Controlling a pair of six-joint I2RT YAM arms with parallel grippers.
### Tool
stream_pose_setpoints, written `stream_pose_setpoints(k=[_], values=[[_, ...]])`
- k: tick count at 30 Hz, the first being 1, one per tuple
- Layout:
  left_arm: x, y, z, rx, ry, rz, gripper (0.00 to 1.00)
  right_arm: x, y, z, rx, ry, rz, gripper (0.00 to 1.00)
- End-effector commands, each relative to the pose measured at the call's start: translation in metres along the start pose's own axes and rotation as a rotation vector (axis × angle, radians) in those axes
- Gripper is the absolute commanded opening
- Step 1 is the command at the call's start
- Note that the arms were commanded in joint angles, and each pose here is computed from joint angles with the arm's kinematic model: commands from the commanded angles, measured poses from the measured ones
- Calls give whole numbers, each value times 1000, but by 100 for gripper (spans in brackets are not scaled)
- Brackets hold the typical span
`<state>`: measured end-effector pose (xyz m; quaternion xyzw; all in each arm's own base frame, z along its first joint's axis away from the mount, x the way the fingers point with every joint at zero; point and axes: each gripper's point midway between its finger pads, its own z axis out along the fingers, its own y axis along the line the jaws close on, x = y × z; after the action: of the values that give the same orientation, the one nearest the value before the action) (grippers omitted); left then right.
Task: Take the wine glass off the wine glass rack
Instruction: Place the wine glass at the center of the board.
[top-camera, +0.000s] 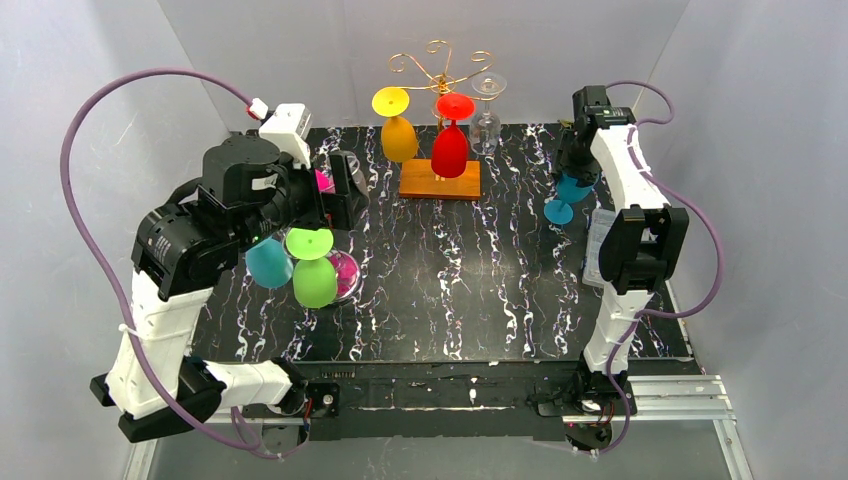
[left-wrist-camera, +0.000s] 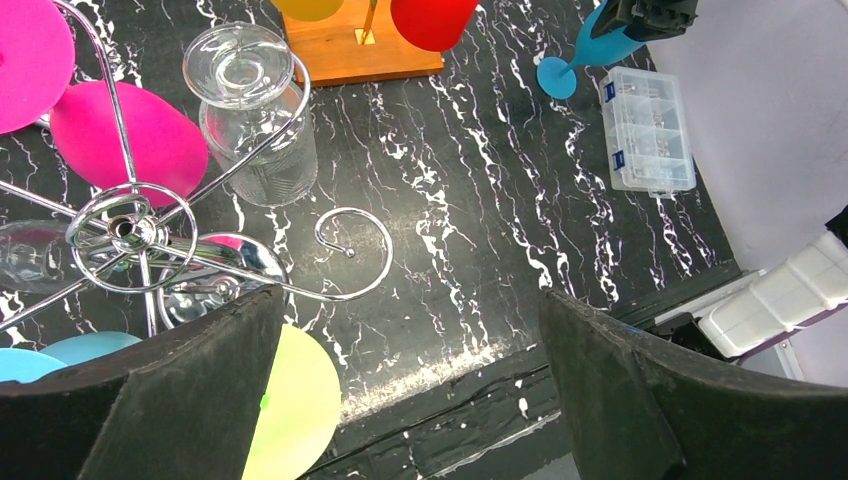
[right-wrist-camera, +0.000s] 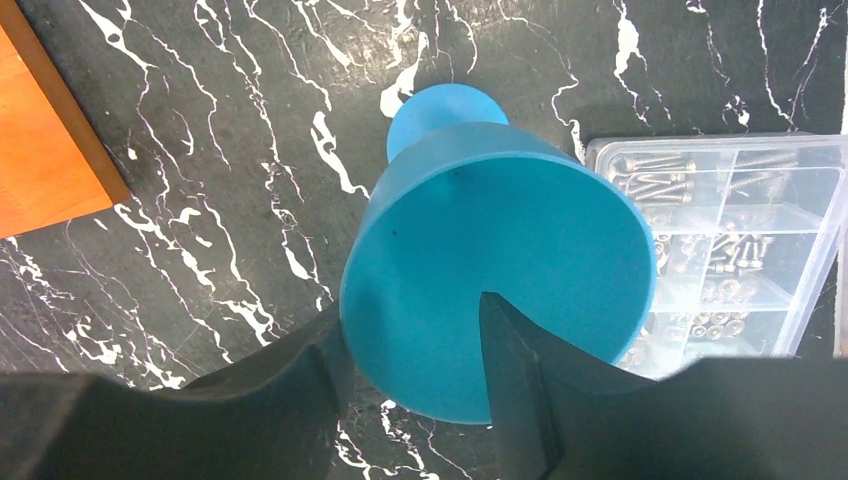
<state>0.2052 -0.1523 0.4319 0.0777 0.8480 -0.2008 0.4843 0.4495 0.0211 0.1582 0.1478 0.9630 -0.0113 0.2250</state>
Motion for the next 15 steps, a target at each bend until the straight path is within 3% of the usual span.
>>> stream_pose_setpoints(k=[1, 15], values=[[6, 8, 2, -39, 12, 10, 98, -20, -5, -28, 9, -76, 6, 58], [17, 30, -2, -137, 22, 31, 98, -33, -4, -76, -33, -170, 19, 72]])
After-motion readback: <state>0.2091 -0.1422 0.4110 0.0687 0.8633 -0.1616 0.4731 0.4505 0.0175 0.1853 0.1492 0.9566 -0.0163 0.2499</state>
